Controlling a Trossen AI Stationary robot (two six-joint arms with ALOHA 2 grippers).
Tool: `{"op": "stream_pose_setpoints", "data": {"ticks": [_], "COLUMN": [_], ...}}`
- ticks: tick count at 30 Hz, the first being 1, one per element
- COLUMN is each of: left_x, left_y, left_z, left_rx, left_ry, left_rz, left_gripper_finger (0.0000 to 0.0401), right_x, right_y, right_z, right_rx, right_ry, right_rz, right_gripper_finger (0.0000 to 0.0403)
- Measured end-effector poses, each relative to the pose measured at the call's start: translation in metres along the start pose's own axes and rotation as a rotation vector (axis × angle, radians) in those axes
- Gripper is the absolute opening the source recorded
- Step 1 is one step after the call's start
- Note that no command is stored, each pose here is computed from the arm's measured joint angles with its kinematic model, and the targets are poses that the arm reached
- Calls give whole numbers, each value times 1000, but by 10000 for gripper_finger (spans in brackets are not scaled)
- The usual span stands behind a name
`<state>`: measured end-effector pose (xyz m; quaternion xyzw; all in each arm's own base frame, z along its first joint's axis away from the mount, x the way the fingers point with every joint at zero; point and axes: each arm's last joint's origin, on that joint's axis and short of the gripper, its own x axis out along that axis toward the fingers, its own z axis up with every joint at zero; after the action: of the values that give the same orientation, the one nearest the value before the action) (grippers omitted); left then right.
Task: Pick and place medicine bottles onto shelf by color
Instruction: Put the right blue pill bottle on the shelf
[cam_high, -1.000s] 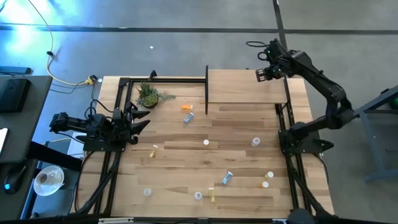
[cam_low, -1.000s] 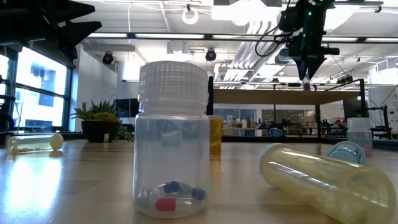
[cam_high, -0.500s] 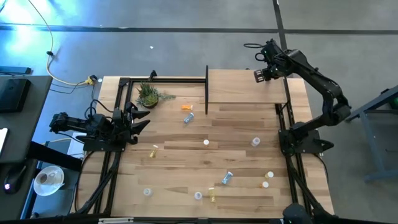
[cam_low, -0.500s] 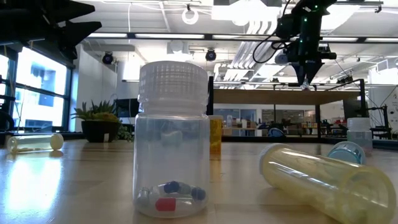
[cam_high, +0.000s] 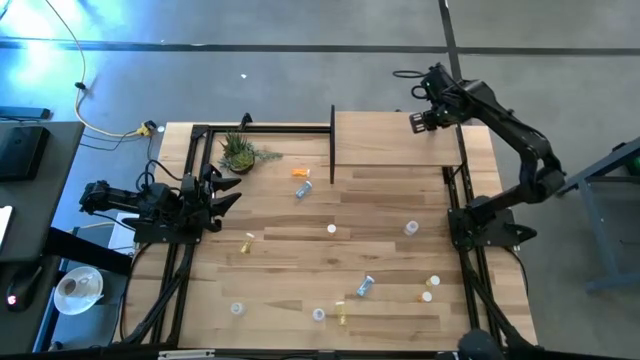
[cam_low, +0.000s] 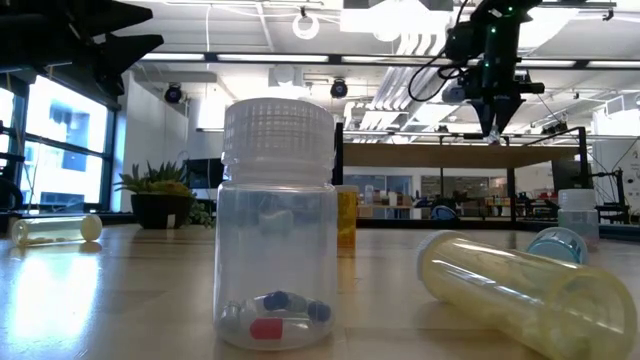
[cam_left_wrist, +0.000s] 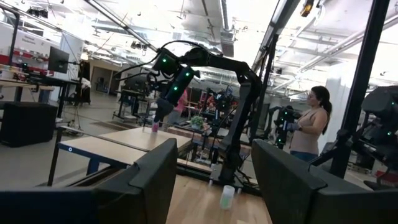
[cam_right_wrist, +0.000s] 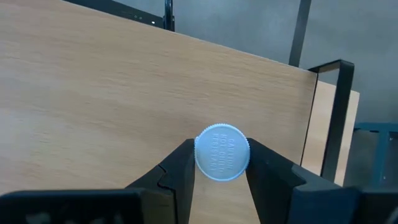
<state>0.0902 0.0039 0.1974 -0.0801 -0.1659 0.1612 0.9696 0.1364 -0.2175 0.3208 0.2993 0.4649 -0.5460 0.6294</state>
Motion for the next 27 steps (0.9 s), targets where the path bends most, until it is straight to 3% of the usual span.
{"op": "stream_pose_setpoints", "data": {"ticks": [27], "left_x": [0], "left_y": [0], "left_z": [0], "left_rx": [-2], "left_ry": [0], "left_rz": [-1], "left_gripper_finger": [197], "right_x": [-3], "right_y": [1], "right_z": [1], "right_rx": [34], "right_ry": [-20], "right_rz": [65], "right_gripper_finger": [121]}}
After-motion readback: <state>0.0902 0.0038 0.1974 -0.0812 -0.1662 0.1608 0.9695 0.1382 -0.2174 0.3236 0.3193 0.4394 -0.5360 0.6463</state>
